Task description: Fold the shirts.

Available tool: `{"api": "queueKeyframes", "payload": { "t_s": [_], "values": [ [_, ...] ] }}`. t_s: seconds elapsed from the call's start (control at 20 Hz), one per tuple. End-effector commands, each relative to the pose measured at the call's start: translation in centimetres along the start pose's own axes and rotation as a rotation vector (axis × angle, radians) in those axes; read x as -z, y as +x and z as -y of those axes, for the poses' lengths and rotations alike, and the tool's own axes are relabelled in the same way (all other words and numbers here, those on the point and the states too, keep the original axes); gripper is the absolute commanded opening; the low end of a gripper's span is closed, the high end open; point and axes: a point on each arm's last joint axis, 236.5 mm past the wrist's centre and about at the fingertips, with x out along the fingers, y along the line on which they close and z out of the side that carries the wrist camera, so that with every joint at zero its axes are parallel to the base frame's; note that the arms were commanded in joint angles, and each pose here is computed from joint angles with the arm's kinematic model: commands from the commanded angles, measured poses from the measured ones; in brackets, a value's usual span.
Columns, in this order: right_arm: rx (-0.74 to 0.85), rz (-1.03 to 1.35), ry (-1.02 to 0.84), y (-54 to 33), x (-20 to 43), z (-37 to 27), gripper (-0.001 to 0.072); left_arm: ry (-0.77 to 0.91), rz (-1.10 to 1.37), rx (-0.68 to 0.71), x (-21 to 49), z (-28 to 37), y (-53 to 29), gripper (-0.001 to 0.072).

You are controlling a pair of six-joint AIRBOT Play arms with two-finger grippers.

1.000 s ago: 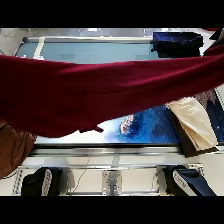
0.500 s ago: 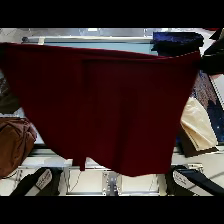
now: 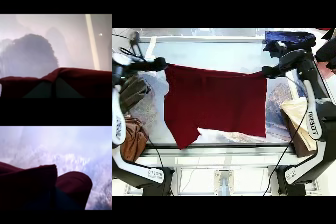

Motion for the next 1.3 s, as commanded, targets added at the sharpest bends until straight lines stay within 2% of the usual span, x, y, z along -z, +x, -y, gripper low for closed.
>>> {"api": "queueKeyframes", "payload": {
  "t_s": [0.0, 0.05, 0.1, 0.2, 0.3, 0.4, 0.5, 0.75, 0.85, 0.95, 1.1, 1.25],
  "values": [
    [-0.016, 0.186, 0.077, 3.2, -4.2, -0.8, 0.0279, -0.014, 0.03, -0.03, 0.8, -1.3, 4.5, 0.0221],
    [-0.023, 0.2, 0.072, 2.5, -4.9, -1.5, 0.0483, -0.017, 0.036, -0.028, 0.4, -1.1, 4.1, 0.0482],
    [-0.024, 0.19, 0.056, 1.4, -5.3, -1.9, 0.0499, -0.024, 0.047, -0.03, -0.2, -1.2, 3.1, 0.0606],
    [0.041, 0.129, -0.009, -2.1, -5.2, -1.1, 0.0499, -0.058, 0.066, -0.03, -1.7, -1.6, -0.6, 0.0603],
    [0.194, 0.034, -0.061, -7.2, -3.8, 2.0, 0.0498, -0.07, 0.048, -0.033, -2.2, -2.4, -6.1, 0.0602],
    [0.357, -0.053, -0.092, -13.0, -1.1, 5.9, 0.0489, -0.158, -0.009, -0.089, -0.8, -5.0, -11.8, 0.0601],
    [0.401, -0.125, -0.083, -17.7, 2.5, 7.9, 0.0489, -0.242, -0.078, -0.145, 3.0, -7.8, -16.5, 0.0601],
    [0.277, -0.123, 0.013, -20.2, 12.4, 7.1, 0.0489, -0.499, -0.141, -0.24, 18.4, -10.8, -19.8, 0.0602],
    [0.213, 0.013, 0.094, -19.3, 15.6, 5.2, 0.049, -0.644, -0.07, -0.202, 21.6, -10.0, -18.0, 0.0599],
    [0.138, 0.221, 0.245, -18.9, 17.5, 3.5, 0.0492, -0.742, -0.111, -0.111, 24.9, -8.1, -15.8, 0.0596],
    [0.052, 0.493, 0.507, -19.8, 18.7, 3.3, 0.0493, -0.781, -0.231, -0.049, 28.3, -7.9, -13.7, 0.0597],
    [0.049, 0.434, 0.512, -19.8, 20.9, 2.7, 0.0493, -0.766, -0.288, 0.014, 29.0, -8.6, -11.5, 0.0596]
  ]
}}
